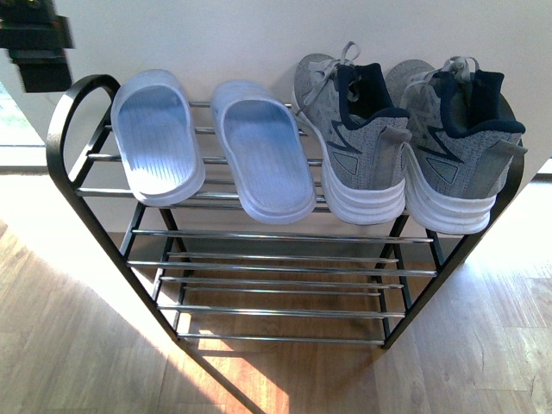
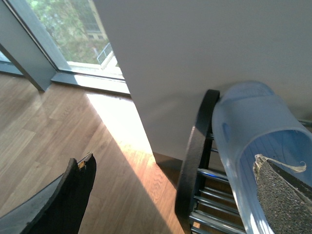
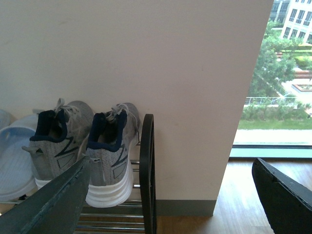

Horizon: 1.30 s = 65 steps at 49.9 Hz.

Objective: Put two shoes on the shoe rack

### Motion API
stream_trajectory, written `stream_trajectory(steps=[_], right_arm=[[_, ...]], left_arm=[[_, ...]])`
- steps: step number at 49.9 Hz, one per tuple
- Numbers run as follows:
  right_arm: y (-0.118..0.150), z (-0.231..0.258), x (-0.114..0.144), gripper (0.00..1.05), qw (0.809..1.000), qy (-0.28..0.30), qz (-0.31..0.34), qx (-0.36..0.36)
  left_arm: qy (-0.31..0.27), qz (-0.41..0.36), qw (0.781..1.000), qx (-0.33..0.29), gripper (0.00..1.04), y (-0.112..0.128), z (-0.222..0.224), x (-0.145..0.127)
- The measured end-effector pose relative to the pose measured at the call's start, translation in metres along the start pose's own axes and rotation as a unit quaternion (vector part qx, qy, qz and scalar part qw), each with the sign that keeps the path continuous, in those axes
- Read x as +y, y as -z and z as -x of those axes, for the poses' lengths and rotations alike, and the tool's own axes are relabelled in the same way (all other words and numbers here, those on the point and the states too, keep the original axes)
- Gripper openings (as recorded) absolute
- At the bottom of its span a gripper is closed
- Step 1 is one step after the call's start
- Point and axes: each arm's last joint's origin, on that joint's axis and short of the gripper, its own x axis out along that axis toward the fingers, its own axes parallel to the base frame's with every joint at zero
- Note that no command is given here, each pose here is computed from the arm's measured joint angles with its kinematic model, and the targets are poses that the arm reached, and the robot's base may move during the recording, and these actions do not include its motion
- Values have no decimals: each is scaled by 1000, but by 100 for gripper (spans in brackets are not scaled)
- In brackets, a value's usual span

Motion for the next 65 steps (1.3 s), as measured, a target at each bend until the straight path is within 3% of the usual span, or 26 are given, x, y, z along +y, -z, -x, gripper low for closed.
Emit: stream_trajectory(steps=[11, 13, 16, 20, 30, 39, 65], right_arm=[[0, 0, 0, 96, 1000, 0, 0, 0], [0, 0, 0, 96, 1000, 0, 0, 0], [0, 0, 0, 96, 1000, 0, 0, 0], [0, 0, 0, 96, 1000, 0, 0, 0], [0, 0, 0, 96, 1000, 0, 0, 0], [0, 0, 0, 96, 1000, 0, 0, 0], [0, 0, 0, 96, 1000, 0, 0, 0]], left_arm=[[-22, 39, 999, -18, 95, 20, 45, 43], [48, 46, 996, -52, 86, 29, 44, 48], [106, 41, 989, -92, 77, 36, 48, 55], [147, 35, 980, -131, 67, 40, 57, 61], [154, 28, 974, -164, 40, 39, 73, 77], [153, 23, 975, -160, 2, 48, 90, 92], [153, 22, 974, -164, 1, 56, 118, 116]])
